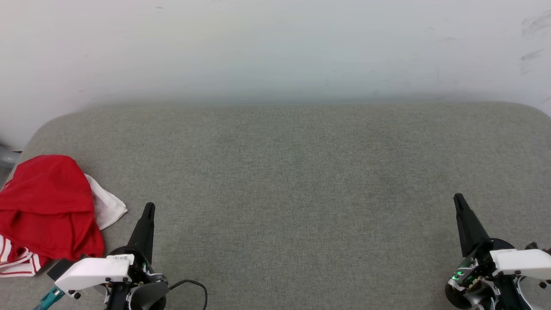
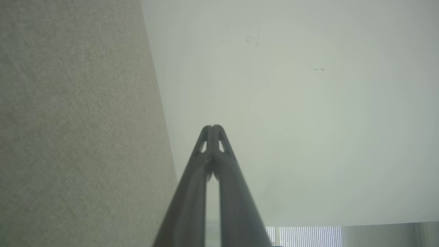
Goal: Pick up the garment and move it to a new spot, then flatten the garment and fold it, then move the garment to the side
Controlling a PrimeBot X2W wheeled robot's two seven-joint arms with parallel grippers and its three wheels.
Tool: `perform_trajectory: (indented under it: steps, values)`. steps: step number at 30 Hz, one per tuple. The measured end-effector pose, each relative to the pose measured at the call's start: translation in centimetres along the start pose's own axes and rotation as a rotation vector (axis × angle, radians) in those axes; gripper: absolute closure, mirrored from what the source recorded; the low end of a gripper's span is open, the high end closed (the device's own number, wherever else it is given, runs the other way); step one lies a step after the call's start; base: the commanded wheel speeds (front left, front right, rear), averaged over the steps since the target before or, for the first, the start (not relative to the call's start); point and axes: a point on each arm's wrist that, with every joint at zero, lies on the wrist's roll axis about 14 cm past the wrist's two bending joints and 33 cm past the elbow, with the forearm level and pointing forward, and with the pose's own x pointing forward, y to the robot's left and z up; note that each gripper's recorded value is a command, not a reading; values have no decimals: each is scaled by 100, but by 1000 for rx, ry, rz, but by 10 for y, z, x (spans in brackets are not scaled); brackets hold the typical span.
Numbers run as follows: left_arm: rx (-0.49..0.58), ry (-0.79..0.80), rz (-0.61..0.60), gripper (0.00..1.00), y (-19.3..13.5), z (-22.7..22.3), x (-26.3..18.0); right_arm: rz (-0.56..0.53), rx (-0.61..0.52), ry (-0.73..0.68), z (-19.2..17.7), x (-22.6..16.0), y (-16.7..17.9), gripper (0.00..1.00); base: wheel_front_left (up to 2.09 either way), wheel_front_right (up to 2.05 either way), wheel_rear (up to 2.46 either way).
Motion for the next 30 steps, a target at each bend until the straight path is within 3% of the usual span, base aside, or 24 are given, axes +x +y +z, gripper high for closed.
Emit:
perform_trajectory:
  steps: [25, 26, 30]
  values:
    - [0, -1, 0, 100, 0, 0, 0, 0, 0, 0, 0, 0, 0, 100, 0, 0, 0]
    - [-1, 0, 9, 0, 3, 0, -1, -9, 1, 0, 0, -1, -3, 0, 0, 0, 0]
    - [-5, 1, 65, 0, 22, -2, -10, -63, 4, -5, 0, -10, -22, 0, 0, 0, 0]
